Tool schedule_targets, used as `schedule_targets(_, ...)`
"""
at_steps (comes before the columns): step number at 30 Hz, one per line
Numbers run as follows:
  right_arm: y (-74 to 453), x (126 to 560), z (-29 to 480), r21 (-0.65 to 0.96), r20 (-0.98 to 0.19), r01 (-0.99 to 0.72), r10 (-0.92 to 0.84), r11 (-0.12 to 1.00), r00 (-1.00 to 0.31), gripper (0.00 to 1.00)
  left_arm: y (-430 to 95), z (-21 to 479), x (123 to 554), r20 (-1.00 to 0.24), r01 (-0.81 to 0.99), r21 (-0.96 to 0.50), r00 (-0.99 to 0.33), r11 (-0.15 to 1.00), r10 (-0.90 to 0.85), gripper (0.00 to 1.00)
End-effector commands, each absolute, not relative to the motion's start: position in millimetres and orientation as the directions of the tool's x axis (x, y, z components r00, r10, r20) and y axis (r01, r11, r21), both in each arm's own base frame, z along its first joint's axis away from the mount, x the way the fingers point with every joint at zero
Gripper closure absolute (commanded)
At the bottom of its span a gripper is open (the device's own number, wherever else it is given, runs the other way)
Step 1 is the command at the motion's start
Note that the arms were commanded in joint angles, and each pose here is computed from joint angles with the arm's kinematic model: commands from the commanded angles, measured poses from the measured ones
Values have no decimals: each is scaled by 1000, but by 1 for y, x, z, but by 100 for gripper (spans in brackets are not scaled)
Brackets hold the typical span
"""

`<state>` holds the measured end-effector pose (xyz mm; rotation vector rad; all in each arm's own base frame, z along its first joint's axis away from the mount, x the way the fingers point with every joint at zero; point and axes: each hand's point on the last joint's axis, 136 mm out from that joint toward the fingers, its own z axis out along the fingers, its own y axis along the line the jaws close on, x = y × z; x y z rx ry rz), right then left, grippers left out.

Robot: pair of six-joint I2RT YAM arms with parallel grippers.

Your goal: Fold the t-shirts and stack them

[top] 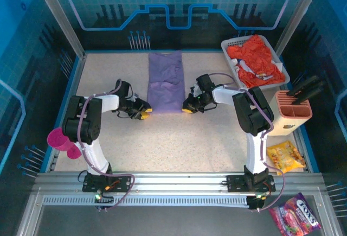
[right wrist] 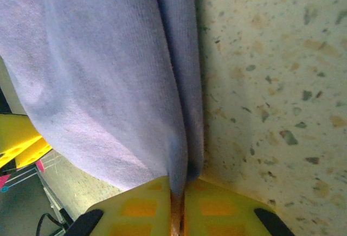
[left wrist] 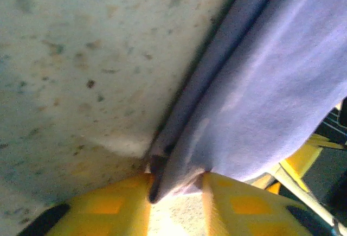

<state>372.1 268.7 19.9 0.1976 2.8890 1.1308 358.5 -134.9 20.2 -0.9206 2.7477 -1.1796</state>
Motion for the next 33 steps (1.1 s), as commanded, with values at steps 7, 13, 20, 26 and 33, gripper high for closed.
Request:
schedule_targets(7,268,380,22,697,11,110,143,708,-990,94,-130,11,407,-9,-373,-715,-841,592,-542,64)
schedule_targets(13,268,381,25,708,11,114,150,697,-989,95,-128,6,412,-19,-384,-711,-827,589,-562,73)
schedule_targets(20,267,380,26,711,12,115,152,694,-988,97,-124,10,415,-47,-379,-706,-818,599,-574,85)
schedule_targets(26,265,375,33,718,8,104,141,688,-990,99,-123,19,407,-51,-378,-700,-819,605,-571,100)
schedule_targets(33,256,354,45,707,3,86,118,702,-993,99,-123,38,370,-71,-367,-688,-824,625,-562,100)
